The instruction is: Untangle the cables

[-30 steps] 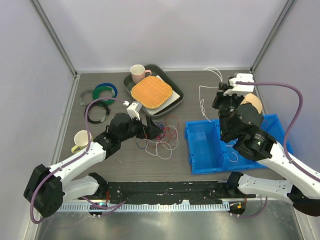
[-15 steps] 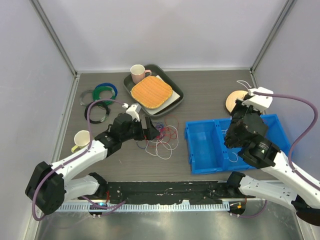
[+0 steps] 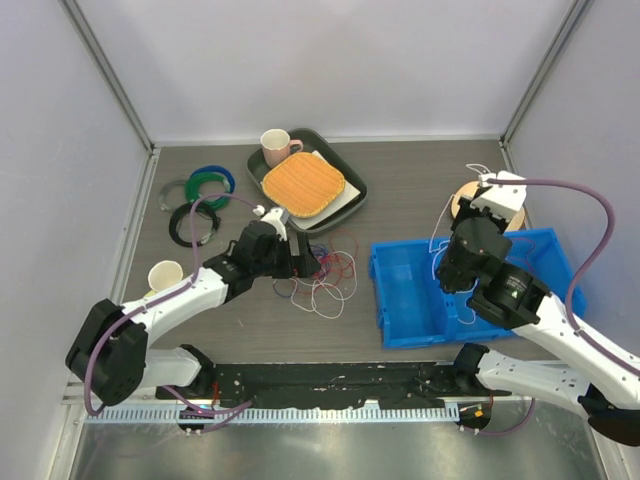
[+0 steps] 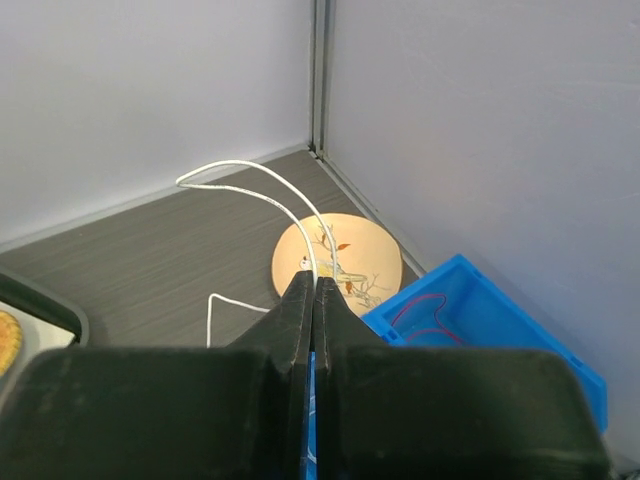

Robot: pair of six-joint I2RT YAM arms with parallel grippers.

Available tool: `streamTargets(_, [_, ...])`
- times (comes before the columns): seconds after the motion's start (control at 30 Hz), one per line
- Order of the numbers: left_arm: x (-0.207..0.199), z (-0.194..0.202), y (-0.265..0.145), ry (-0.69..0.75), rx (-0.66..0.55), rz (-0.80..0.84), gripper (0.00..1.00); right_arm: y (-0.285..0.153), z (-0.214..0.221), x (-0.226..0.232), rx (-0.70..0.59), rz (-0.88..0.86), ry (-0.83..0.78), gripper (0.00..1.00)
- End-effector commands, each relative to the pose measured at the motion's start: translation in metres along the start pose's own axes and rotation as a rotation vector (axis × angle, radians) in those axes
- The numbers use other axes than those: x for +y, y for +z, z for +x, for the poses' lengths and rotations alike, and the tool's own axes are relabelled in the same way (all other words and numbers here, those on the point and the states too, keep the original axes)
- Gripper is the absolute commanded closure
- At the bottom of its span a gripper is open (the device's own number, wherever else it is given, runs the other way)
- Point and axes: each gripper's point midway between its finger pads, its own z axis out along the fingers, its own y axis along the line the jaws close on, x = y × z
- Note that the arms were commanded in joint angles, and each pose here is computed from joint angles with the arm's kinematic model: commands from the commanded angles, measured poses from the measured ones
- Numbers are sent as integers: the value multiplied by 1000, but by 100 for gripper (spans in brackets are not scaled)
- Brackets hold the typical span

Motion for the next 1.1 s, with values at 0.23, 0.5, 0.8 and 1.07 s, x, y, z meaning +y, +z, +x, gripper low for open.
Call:
streamTargets(0.23, [-14, -15, 3, 30, -22, 38, 0, 11, 14, -36, 7, 253, -53, 99])
streamTargets(0.5, [-11, -14, 0, 28, -27, 28, 0, 67, 96, -46, 182, 297, -96, 99])
streamTargets(0.8, [-11, -14, 1, 23, -24, 24, 0, 41, 182, -46, 335, 190, 129, 99])
streamTargets(1.07, [-6, -7, 9, 3, 15, 0, 0, 35, 235, -50, 436, 230, 60, 73])
